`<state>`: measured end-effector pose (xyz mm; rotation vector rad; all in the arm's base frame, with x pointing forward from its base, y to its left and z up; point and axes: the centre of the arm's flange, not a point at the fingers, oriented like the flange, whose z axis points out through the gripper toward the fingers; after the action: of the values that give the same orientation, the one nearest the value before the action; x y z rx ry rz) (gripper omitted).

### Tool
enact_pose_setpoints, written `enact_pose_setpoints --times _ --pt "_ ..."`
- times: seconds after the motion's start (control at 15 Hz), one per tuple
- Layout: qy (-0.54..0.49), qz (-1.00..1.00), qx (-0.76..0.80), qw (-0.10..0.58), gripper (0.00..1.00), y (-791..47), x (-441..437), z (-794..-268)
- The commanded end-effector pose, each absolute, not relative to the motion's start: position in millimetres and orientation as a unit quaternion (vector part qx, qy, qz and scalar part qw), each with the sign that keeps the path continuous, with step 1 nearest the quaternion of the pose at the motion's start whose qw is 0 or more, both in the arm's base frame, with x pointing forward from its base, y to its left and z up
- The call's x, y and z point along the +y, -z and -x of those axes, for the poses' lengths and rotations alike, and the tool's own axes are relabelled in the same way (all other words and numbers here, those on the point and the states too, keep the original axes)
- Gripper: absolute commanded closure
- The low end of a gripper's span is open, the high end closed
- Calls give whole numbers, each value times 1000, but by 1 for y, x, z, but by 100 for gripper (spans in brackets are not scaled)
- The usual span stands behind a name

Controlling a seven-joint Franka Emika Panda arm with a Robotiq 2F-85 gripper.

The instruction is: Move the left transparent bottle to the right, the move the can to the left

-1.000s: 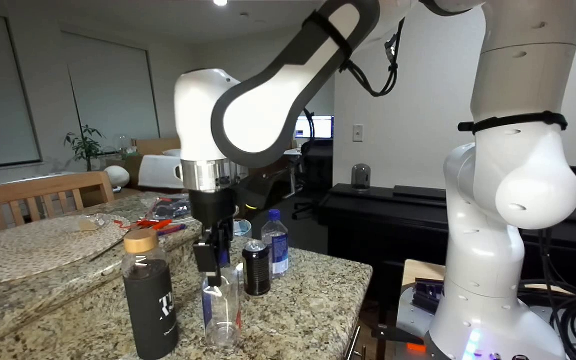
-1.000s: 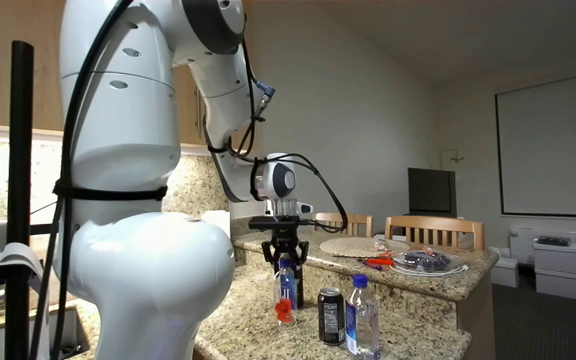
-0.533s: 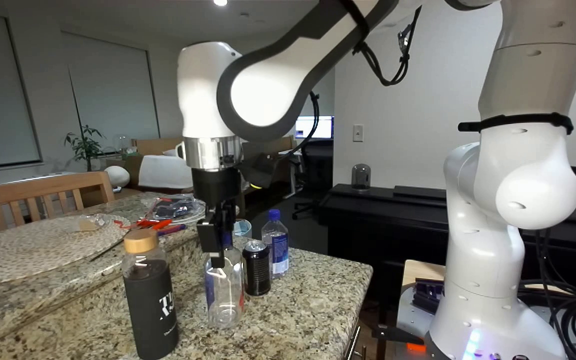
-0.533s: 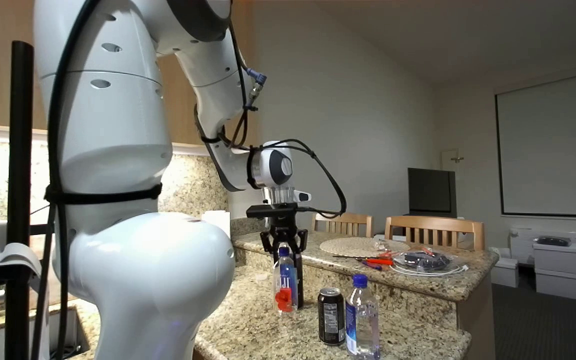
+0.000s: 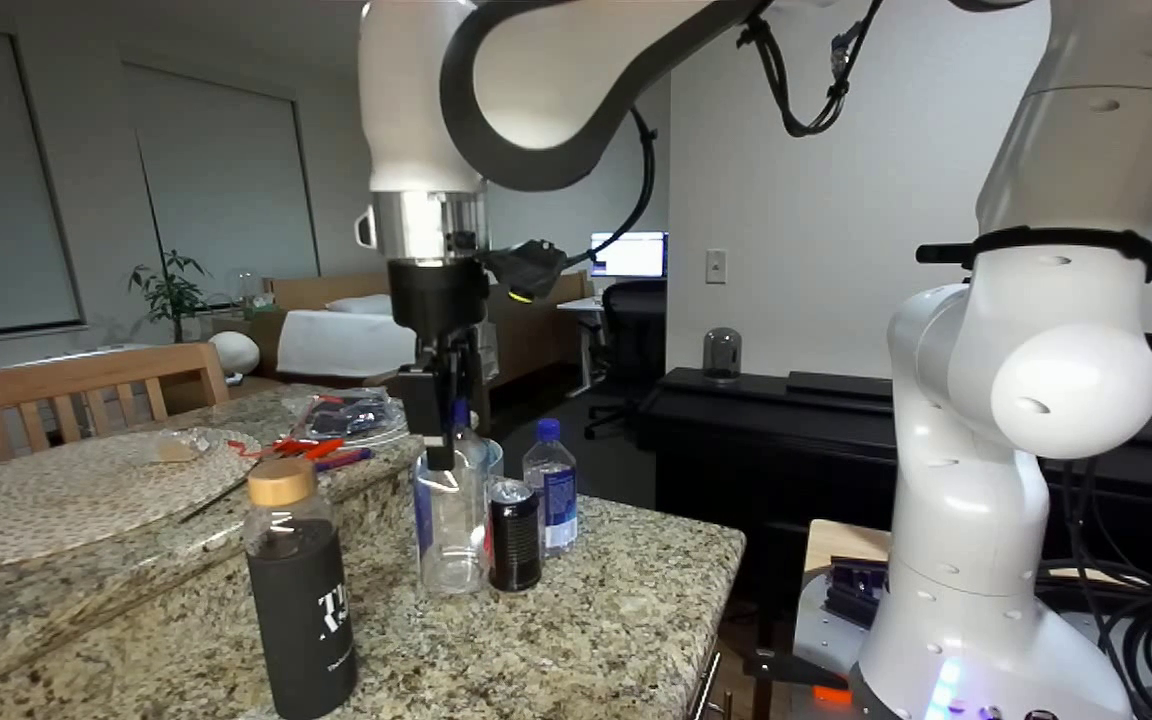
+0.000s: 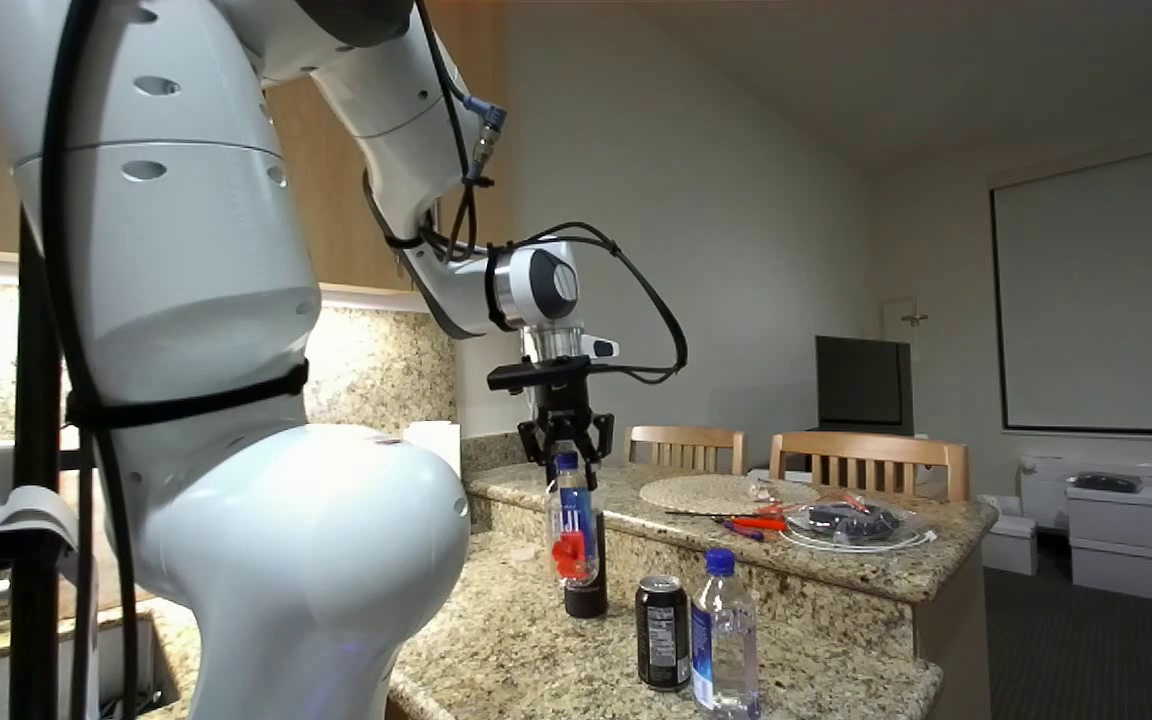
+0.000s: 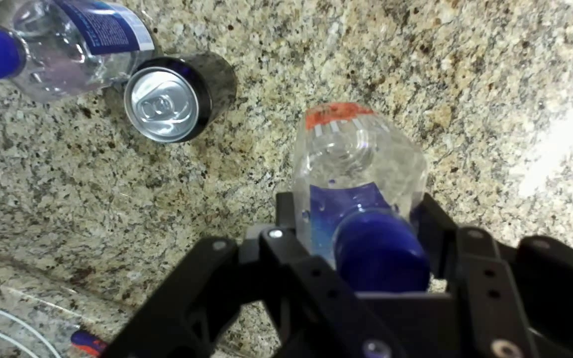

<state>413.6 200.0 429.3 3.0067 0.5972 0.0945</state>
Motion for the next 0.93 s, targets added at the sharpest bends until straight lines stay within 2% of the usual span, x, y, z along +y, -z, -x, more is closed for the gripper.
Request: enact_pose_setpoints --times 0.0,0.87 --pt "-37 -981 179 57 66 -456 197 -414" --pt "-64 -987 89 117 66 -513 178 -430"
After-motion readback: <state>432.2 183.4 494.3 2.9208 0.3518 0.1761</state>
